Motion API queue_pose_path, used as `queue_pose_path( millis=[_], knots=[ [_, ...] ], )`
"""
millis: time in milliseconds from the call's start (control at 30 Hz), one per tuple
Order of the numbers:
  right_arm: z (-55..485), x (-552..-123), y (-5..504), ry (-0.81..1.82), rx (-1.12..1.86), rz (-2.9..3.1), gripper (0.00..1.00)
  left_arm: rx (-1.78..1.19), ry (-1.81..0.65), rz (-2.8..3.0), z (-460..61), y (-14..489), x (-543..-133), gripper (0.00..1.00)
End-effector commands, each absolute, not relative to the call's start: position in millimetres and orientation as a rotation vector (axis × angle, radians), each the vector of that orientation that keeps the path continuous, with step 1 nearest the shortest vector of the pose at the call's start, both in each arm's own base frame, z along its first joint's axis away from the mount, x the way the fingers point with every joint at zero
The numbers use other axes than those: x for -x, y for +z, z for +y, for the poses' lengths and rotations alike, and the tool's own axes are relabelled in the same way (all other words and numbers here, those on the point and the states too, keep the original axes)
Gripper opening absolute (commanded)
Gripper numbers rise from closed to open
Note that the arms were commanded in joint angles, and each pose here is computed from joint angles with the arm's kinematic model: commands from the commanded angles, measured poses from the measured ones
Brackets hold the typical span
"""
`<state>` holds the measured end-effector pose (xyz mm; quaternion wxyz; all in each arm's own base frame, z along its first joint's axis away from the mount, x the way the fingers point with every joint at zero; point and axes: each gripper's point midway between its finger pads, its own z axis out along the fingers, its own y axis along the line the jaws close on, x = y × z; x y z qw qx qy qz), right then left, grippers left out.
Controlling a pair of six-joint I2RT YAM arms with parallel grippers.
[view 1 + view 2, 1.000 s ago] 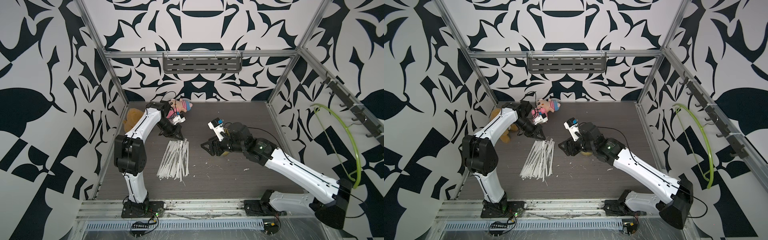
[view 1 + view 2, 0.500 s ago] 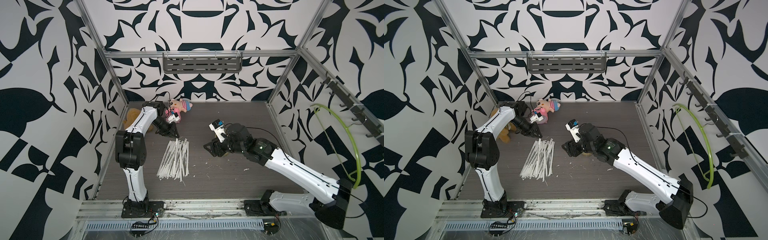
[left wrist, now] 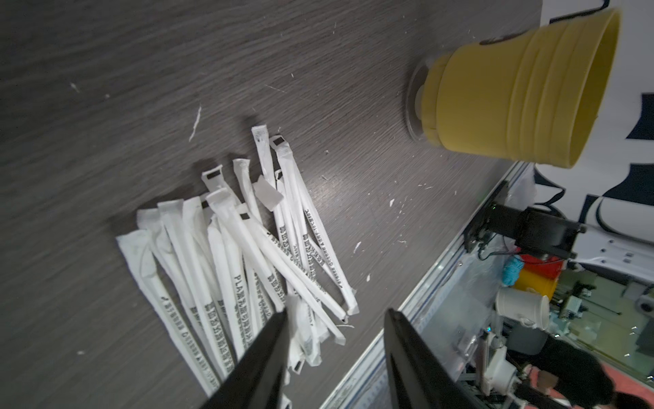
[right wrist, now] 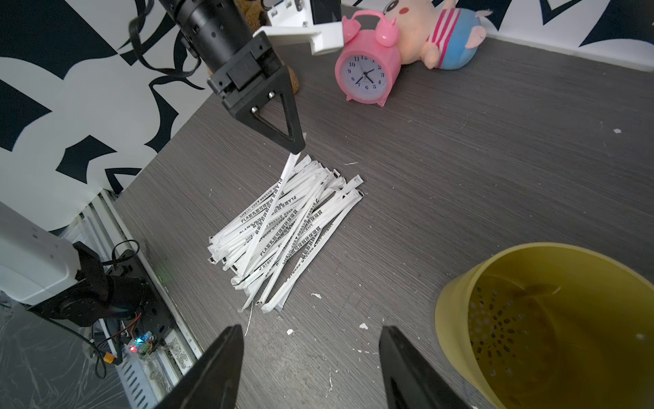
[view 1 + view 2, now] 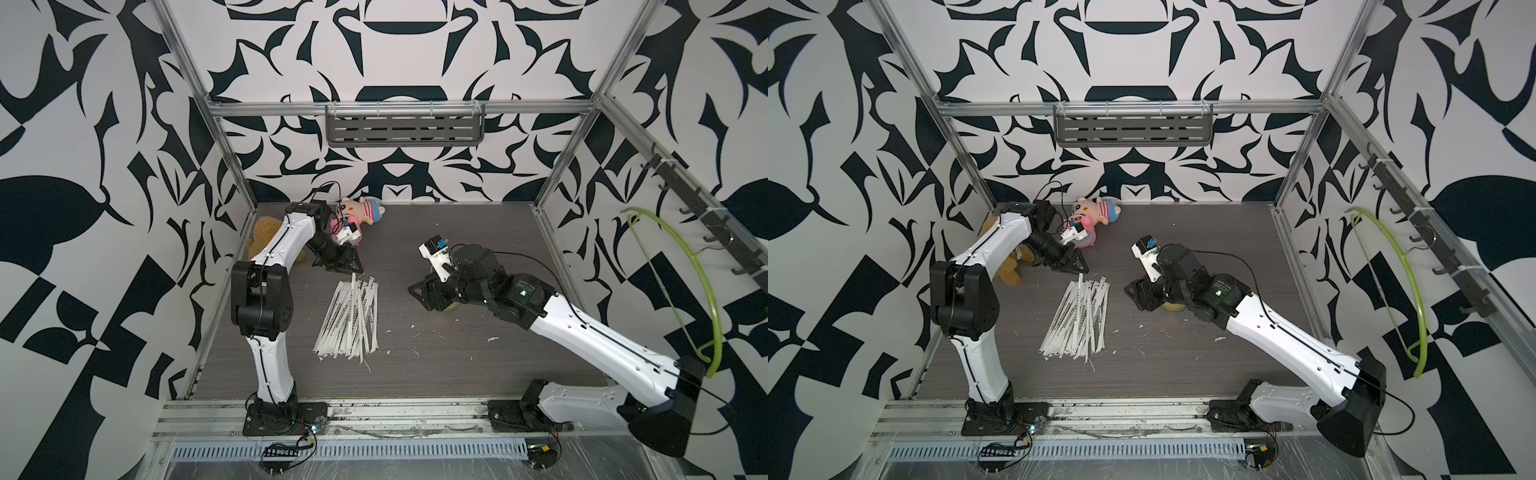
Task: Take the straws out of the storage container
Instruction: Place the straw at the center of the board.
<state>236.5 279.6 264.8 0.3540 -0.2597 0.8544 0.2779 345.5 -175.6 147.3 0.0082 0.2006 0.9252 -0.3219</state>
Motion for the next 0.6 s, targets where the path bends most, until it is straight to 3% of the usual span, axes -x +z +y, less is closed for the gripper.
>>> queue_pose_path(
  millis=[0, 133, 367, 567],
  knots=[
    [283.0, -240.4, 288.4, 0.721, 0.675, 2.139, 0.66, -0.639, -0.979, 2.866, -173.4, 147.4, -348.1, 0.53],
    [284.0, -241.4, 290.7, 0.718, 0.681, 2.138, 0.66, -0.702, -0.797, 2.865, -168.7, 137.9, -348.8, 0.54],
    [276.8, -253.9, 298.5, 0.63, 0.638, 2.126, 0.66, -0.652, -0.716, 2.704, -166.9, 161.2, -358.7, 0.49],
    [207.1, -326.6, 298.8, 0.259, 0.268, 2.178, 0.78, -0.594, -0.525, 2.214, -153.6, 224.7, -364.7, 0.51]
  ],
)
